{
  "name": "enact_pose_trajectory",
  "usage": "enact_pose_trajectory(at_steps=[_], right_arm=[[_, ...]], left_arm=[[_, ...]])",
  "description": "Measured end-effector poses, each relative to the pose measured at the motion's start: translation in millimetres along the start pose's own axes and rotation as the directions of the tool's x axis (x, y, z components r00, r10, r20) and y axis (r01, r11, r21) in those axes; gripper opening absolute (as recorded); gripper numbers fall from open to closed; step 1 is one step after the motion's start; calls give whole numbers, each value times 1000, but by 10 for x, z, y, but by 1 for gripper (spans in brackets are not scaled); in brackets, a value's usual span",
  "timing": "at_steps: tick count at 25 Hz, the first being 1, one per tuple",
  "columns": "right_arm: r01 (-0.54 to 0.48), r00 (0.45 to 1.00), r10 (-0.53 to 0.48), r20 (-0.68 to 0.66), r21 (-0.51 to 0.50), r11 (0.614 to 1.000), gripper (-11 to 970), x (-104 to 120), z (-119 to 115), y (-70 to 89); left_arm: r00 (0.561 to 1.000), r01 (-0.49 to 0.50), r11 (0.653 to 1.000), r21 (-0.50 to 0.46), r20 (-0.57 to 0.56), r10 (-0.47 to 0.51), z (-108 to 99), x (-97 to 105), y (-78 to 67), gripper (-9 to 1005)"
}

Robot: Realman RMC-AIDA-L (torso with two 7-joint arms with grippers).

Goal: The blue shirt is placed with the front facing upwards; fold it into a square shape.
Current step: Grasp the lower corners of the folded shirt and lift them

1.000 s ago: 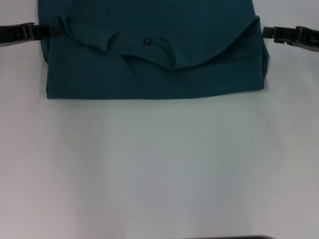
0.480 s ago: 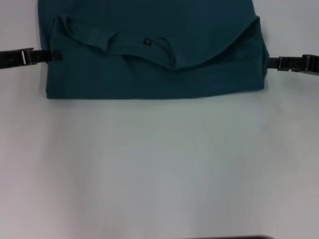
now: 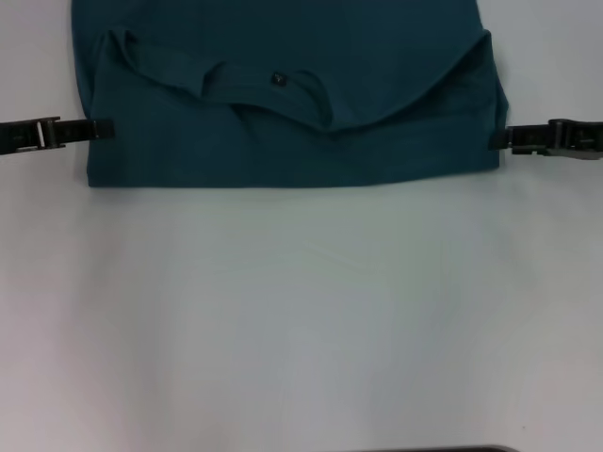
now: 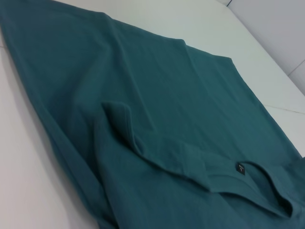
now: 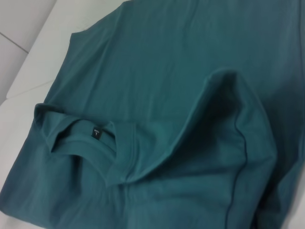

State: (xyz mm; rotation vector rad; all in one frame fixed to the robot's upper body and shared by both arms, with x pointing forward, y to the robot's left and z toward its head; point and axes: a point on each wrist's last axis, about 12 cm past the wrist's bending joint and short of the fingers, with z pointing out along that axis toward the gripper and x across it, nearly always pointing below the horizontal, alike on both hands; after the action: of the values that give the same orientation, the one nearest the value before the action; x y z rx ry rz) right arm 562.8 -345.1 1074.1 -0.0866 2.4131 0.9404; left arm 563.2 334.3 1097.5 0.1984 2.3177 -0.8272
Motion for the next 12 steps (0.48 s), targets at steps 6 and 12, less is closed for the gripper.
enact_pose_trajectory(at_steps=[6, 12], right_arm=[[9, 1000, -9, -8, 11, 1000, 622, 1, 182, 77], [0, 1000, 1, -10, 18, 1000, 620, 1, 256, 95]], left_arm=[[1000, -6, 1000, -1, 3, 6, 12, -21, -7, 568], [1000, -12, 1000, -3, 6, 12, 9, -35, -8, 568]])
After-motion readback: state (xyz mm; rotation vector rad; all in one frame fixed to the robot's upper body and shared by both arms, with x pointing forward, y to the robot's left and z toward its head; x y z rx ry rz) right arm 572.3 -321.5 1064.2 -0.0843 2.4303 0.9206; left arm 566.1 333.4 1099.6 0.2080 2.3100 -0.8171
